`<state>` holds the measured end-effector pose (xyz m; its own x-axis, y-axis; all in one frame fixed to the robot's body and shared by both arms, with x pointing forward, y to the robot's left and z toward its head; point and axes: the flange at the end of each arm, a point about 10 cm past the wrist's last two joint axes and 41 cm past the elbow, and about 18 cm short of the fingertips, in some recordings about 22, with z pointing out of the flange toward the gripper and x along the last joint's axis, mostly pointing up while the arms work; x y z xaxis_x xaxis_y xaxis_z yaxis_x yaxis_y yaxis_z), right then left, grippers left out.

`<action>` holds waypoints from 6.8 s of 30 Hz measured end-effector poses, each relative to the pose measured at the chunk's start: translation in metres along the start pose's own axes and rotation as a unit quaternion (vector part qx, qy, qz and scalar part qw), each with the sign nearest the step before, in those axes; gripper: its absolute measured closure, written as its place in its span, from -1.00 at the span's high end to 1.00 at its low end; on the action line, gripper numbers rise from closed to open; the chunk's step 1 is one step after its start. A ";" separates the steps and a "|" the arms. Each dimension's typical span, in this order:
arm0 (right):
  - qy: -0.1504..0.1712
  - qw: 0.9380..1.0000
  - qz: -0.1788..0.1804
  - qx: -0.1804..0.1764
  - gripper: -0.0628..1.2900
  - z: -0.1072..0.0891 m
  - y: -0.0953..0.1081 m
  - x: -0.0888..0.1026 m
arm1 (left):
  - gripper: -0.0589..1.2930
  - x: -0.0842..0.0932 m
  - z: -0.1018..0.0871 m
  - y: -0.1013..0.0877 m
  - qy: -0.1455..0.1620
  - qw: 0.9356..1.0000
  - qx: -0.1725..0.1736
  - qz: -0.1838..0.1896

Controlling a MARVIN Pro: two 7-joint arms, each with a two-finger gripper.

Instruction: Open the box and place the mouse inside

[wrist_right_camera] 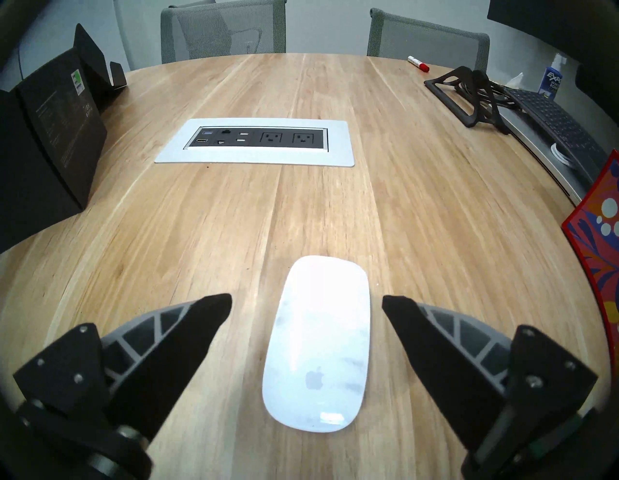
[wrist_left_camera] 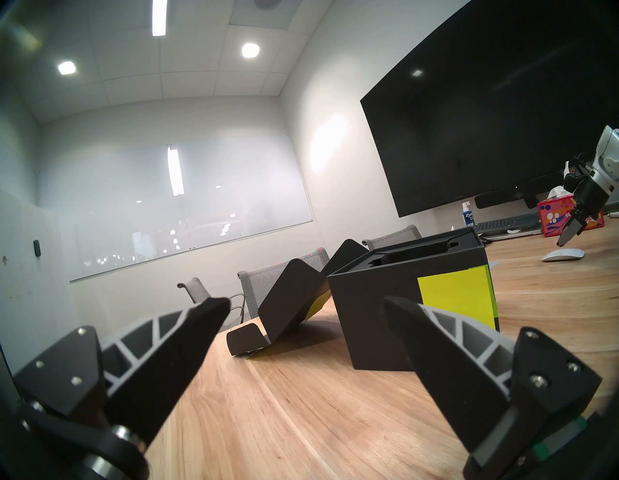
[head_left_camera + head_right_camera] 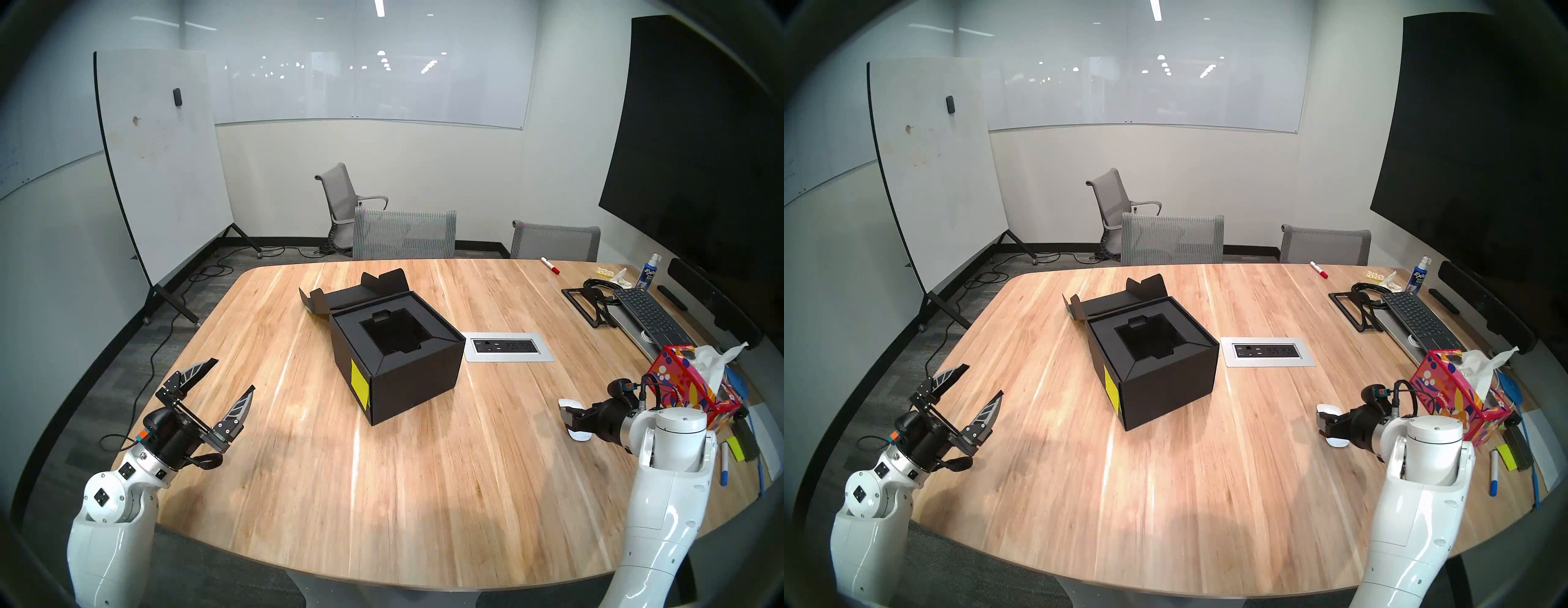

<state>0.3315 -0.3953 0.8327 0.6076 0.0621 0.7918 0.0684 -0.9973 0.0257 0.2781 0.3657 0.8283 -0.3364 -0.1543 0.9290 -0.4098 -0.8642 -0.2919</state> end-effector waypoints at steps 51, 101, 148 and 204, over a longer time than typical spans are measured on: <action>-0.022 1.000 0.017 0.007 0.91 0.028 0.018 -0.006 | 0.92 0.000 0.000 0.000 0.000 1.000 0.000 0.000; -0.033 0.999 0.017 0.007 -0.10 0.041 0.019 -0.007 | 0.92 0.000 0.000 0.000 0.000 1.000 0.000 0.000; 0.122 0.984 -0.071 0.112 -0.10 -0.027 0.020 0.060 | 0.92 0.000 0.000 0.000 0.000 1.000 0.000 0.000; 0.195 0.944 -0.146 0.222 -0.11 -0.008 -0.063 0.124 | 0.92 0.000 0.000 0.000 0.000 1.000 0.000 0.000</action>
<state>0.3965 -0.3254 0.9344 0.1789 0.2262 0.9575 0.5662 -0.8195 0.0878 0.2782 0.3657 0.8285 -0.3372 -0.1547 0.9286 -0.4099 -0.8639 -0.2928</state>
